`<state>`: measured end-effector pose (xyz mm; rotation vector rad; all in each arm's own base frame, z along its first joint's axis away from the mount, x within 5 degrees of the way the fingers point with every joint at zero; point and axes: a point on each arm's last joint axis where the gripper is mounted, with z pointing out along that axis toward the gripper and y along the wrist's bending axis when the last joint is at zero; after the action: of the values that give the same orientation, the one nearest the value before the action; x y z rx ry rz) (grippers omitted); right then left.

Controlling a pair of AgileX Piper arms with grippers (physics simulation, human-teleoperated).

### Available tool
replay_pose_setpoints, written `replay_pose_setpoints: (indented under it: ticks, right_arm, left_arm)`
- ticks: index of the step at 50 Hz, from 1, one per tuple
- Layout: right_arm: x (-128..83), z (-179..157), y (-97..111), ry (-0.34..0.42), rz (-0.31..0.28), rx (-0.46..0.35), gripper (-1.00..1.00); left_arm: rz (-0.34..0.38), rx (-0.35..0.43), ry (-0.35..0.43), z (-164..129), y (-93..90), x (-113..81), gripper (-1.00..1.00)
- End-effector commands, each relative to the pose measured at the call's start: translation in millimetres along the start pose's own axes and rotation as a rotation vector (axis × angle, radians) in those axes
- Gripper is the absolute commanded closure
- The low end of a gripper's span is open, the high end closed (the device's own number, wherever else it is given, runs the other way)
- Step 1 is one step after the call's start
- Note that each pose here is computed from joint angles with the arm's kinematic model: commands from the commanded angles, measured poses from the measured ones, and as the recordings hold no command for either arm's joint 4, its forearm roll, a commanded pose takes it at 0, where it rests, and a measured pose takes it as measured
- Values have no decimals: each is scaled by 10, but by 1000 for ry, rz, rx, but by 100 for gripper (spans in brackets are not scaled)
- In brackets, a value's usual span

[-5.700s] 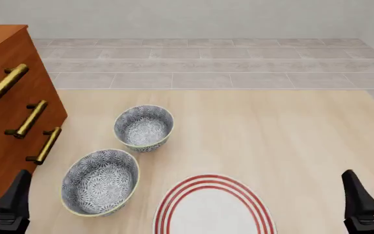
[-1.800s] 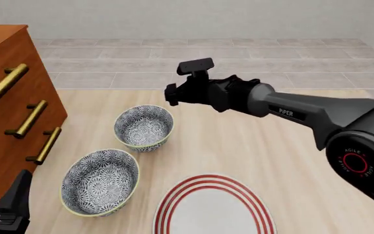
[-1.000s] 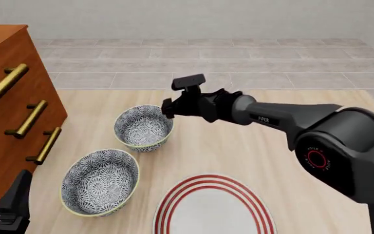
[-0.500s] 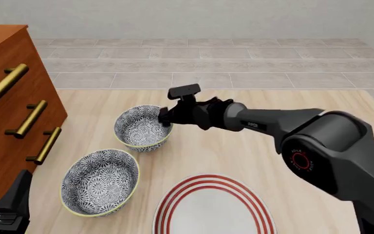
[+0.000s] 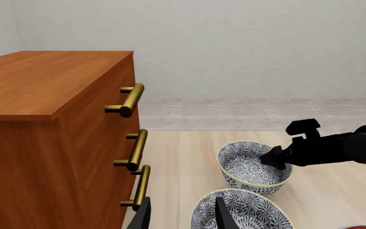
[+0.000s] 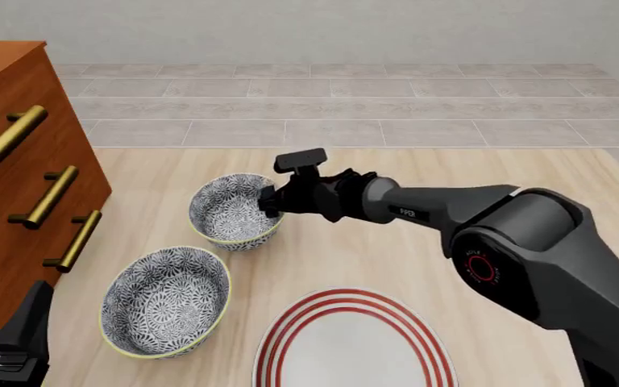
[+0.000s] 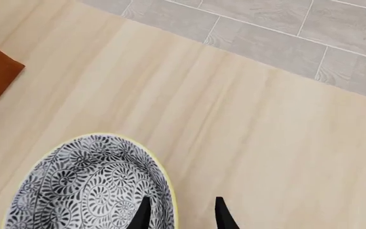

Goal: Pick up the bowl and put it in the front on the plate.

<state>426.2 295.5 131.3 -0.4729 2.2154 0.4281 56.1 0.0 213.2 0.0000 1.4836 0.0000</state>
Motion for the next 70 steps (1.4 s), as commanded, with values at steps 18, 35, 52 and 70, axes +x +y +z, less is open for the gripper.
replay_pose_setpoints:
  ticks: [18,35,52,70]
  right_arm:
    - [-92,-89,-145,-20,-20,22,100]
    - [-301,-505,-152,-73,-59,23,100]
    - [-392,-914,-73,-115,-76,9,100]
    - [-315,-1311,-26,-132,-77,-3,100]
  left_arm:
    - [0,0,0,0,0,0,-100]
    - [0,0,0,0,0,0,-100]
    - [0,0,0,0,0,0,-100]
    - [0,0,0,0,0,0,-100]
